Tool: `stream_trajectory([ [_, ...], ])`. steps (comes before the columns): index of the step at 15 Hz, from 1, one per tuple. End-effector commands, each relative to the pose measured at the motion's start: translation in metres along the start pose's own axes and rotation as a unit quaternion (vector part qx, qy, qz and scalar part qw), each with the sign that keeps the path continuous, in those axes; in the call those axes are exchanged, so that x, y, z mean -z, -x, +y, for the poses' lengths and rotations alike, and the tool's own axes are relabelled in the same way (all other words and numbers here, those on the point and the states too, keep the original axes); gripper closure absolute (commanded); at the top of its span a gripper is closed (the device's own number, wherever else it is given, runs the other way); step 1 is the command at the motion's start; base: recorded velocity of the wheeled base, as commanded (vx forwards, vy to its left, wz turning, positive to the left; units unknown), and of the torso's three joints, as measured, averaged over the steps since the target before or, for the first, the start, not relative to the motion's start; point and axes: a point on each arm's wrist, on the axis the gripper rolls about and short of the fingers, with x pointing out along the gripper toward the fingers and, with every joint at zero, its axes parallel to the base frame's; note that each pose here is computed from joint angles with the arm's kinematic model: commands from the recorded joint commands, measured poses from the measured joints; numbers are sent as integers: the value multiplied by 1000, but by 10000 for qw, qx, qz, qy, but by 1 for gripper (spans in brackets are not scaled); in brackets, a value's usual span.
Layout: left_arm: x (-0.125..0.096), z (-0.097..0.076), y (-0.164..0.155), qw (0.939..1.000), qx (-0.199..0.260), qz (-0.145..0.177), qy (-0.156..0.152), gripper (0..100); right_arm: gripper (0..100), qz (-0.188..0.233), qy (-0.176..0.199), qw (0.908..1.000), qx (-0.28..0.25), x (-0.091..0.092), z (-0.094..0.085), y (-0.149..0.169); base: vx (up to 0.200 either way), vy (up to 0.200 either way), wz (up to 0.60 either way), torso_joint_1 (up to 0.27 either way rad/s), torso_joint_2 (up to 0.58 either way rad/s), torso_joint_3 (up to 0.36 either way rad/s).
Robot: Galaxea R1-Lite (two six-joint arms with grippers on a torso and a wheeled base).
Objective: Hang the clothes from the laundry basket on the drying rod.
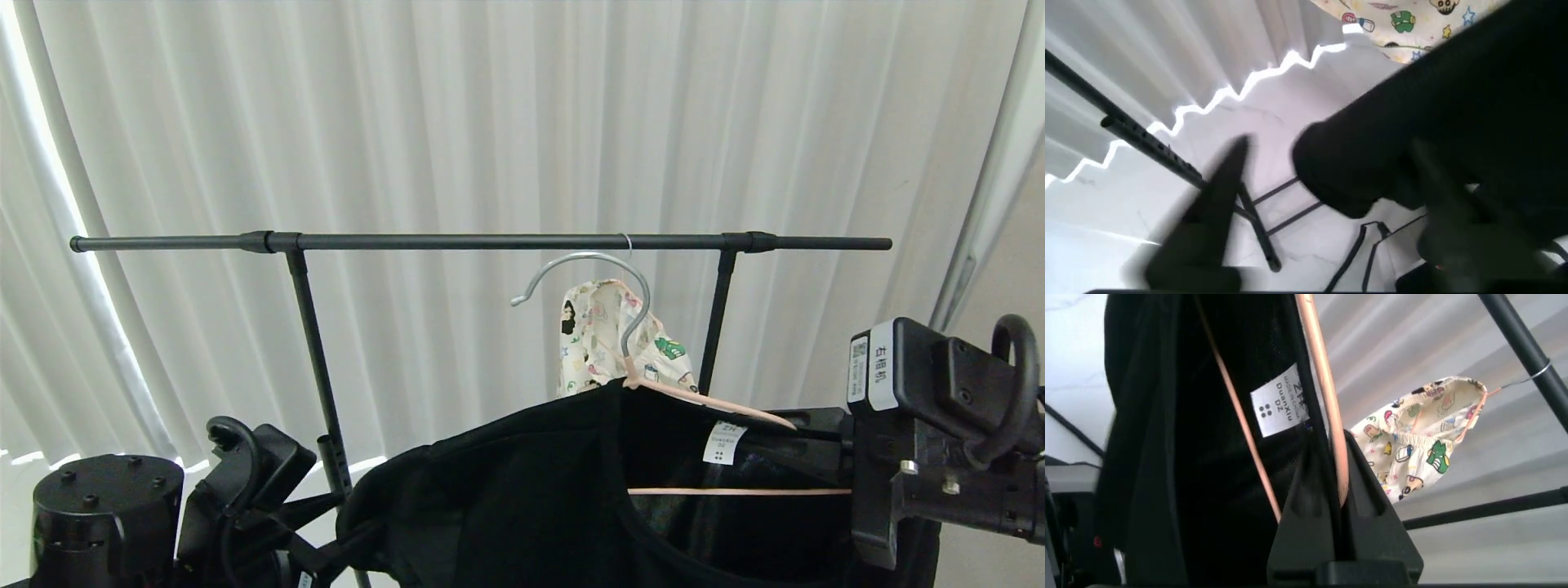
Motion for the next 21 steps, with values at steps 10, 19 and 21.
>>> stream_trajectory([
  [10,14,33,12,9932,-986,131,612,100,100,104,-130,9993,330,6,-12,5,0,0,0,0,0,0],
  [19,-31,32,37,9837,-566,-1336,1066,0,100,678,-554,9856,1446,28,-46,17,0,0,0,0,0,0],
  [21,-41,34,38,9823,-589,-1481,982,0,100,778,-965,9753,1829,31,-52,21,0,0,0,0,0,0],
])
